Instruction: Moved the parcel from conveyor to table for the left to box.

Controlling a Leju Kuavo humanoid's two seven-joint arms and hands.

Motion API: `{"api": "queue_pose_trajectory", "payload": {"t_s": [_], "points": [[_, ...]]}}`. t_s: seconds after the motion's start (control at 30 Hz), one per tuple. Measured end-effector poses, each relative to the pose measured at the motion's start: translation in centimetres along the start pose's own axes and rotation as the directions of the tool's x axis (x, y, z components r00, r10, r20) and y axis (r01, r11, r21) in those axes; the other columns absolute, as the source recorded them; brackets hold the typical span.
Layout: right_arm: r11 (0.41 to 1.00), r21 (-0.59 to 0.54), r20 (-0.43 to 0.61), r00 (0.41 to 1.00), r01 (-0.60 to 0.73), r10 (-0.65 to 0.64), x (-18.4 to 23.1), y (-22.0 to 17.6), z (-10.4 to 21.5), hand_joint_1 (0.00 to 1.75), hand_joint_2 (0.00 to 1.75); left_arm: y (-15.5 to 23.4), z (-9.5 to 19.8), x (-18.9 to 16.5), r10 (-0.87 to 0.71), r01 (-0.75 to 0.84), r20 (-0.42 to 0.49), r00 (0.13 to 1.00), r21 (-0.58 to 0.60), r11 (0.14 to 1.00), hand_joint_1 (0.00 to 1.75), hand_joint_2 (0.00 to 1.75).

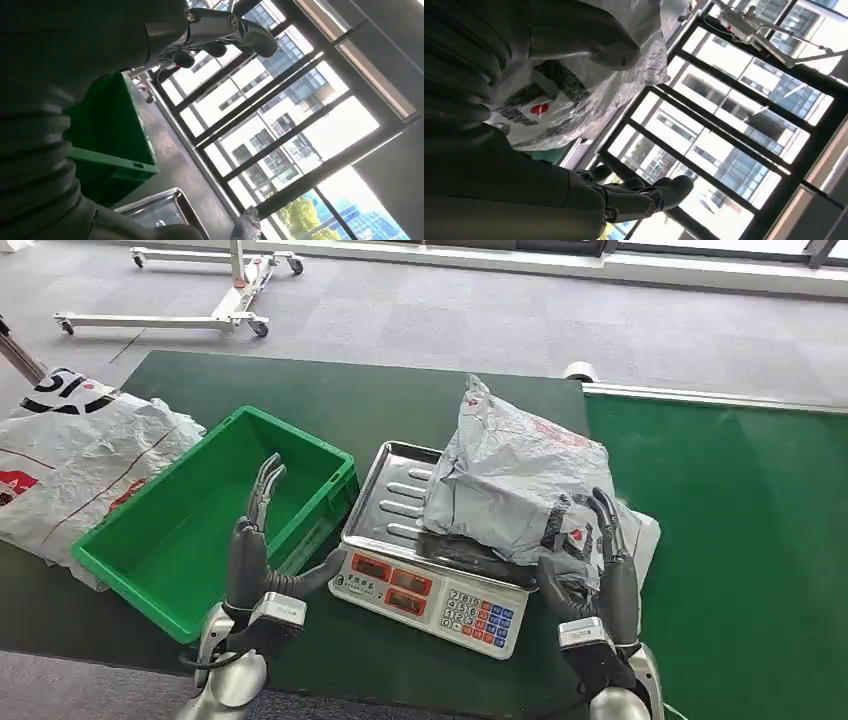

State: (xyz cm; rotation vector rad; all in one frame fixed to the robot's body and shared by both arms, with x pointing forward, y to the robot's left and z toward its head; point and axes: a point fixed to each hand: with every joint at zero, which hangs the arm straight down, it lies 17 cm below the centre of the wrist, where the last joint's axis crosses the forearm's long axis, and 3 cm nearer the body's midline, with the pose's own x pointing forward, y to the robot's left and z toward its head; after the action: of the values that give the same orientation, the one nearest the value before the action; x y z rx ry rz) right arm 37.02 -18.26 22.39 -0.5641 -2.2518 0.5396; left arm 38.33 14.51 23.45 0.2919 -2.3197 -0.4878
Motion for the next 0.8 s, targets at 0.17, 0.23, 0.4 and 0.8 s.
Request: {"api": "queue_pose_trajectory", "payload": {"t_s": [0.17, 0.23, 0.4, 0.8], "points": [[1.000, 0.000, 0.000, 1.000, -0.001, 0.001, -0.02, -0.01, 0.01, 0.00, 1.75, 0.00, 0.00, -0.01, 0.000, 0.000, 0.000, 1.000, 0.000, 1.000, 0.00, 1.75], [1.000, 0.001, 0.000, 1.000, -0.001, 0.001, -0.03, 0.00, 0.02, 0.00, 1.75, 0.00, 0.00, 0.00, 0.000, 0.000, 0.000, 1.000, 0.000, 1.000, 0.00, 1.75], [1.000, 0.001, 0.000, 1.000, -0.001, 0.001, -0.03, -0.01, 0.02, 0.00, 1.75, -0.01, 0.00, 0.01, 0.000, 0.000, 0.000, 1.000, 0.000, 1.000, 0.00, 1.75], [1.000, 0.001, 0.000, 1.000, -0.001, 0.001, -0.04, -0.01, 0.03, 0.00, 1.75, -0.02, 0.01, 0.00, 0.000, 0.000, 0.000, 1.000, 0.000, 1.000, 0.00, 1.75]]}}
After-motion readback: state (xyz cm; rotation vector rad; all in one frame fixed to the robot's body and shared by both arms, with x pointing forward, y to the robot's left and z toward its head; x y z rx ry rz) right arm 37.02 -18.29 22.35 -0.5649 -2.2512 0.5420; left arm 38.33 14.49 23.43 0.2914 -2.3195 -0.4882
